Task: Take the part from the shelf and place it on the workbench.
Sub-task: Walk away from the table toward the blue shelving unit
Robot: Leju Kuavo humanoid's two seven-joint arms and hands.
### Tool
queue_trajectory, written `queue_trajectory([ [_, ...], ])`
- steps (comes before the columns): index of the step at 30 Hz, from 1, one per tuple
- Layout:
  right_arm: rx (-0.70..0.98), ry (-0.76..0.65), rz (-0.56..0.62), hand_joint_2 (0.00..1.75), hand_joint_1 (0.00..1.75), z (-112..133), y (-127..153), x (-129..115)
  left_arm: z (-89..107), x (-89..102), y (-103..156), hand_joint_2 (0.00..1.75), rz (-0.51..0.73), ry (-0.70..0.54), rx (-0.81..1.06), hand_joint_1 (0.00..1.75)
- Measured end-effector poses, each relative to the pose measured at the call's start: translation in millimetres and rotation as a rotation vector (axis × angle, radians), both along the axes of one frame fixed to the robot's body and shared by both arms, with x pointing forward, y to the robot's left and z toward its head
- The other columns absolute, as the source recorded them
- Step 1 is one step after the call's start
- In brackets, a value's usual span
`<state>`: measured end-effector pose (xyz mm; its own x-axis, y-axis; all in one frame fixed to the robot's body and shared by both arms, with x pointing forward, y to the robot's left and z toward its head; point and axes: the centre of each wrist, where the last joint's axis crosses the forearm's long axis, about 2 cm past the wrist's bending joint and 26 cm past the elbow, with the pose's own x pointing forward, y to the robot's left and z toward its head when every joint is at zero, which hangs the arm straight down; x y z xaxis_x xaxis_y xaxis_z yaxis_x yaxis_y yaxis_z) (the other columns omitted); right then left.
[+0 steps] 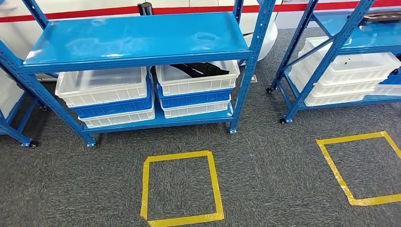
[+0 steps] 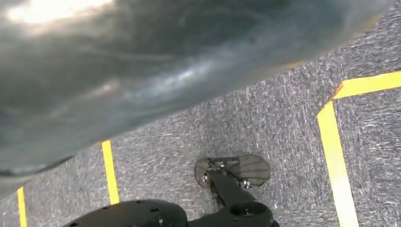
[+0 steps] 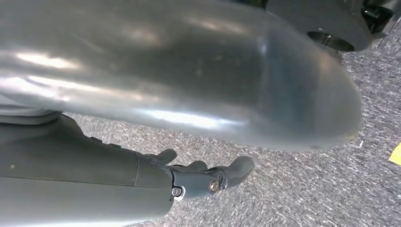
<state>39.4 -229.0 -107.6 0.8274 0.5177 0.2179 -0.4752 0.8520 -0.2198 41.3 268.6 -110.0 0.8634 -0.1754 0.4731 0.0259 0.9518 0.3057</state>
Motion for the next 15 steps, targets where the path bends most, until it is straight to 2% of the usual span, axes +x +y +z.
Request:
queue_trajectory([
  [15,-0.004,0.008,-0.004,0.0,0.0,-0.3,-1.6,-0.7,0.0,-0.2,-0.7,0.0,0.0,0.0,-0.001,0.0],
])
